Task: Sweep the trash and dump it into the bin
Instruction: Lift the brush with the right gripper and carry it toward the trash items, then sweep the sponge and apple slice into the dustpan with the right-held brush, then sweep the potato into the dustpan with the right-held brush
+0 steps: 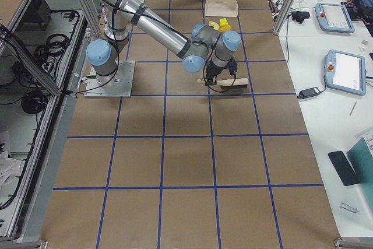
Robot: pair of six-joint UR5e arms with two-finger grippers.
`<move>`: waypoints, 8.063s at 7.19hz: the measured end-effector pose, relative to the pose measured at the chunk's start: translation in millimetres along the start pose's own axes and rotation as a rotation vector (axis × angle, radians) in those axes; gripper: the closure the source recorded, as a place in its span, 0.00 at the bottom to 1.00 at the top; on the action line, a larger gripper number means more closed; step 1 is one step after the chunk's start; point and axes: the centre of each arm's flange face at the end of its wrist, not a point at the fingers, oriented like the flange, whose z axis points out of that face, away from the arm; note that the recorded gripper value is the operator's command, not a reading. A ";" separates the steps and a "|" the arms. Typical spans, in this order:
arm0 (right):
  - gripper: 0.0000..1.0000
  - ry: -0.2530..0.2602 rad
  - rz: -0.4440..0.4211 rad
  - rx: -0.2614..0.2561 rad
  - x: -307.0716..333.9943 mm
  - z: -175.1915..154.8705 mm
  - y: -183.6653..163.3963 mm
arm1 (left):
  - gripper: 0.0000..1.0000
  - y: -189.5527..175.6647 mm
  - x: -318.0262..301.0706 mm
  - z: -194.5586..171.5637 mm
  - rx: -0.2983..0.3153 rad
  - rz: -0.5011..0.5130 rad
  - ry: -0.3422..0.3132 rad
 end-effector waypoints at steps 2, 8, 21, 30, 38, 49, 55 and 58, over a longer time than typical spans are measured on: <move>1.00 -0.017 0.016 0.020 -33.0 -7.8 -5.2 | 0.95 -1.9 -0.1 -0.1 -0.016 0.001 0.005; 1.00 -0.029 0.116 0.079 -211.6 -12.2 -9.3 | 0.95 -10.5 -0.6 -1.3 -0.020 -0.004 0.004; 1.00 -0.143 0.206 -0.045 -421.5 43.9 45.0 | 0.95 -18.0 -0.6 -1.9 -0.019 -0.013 0.005; 1.00 -0.271 0.258 0.016 -539.0 32.6 20.3 | 0.95 -19.2 -0.4 -1.9 -0.014 -0.012 0.007; 1.00 -0.404 0.261 0.041 -626.5 13.5 43.7 | 0.95 -20.1 -0.3 -3.3 -0.008 -0.012 0.004; 1.00 -0.093 0.148 0.083 -487.4 -25.2 0.0 | 0.95 -20.3 -0.4 -2.6 -0.006 -0.012 0.005; 1.00 -0.094 0.122 0.098 -463.8 10.8 -53.1 | 0.95 -20.4 -0.1 -2.9 -0.006 -0.013 0.005; 1.00 -0.104 0.091 0.107 -483.9 21.6 -54.8 | 0.95 -20.5 -0.1 -1.1 -0.005 -0.013 0.008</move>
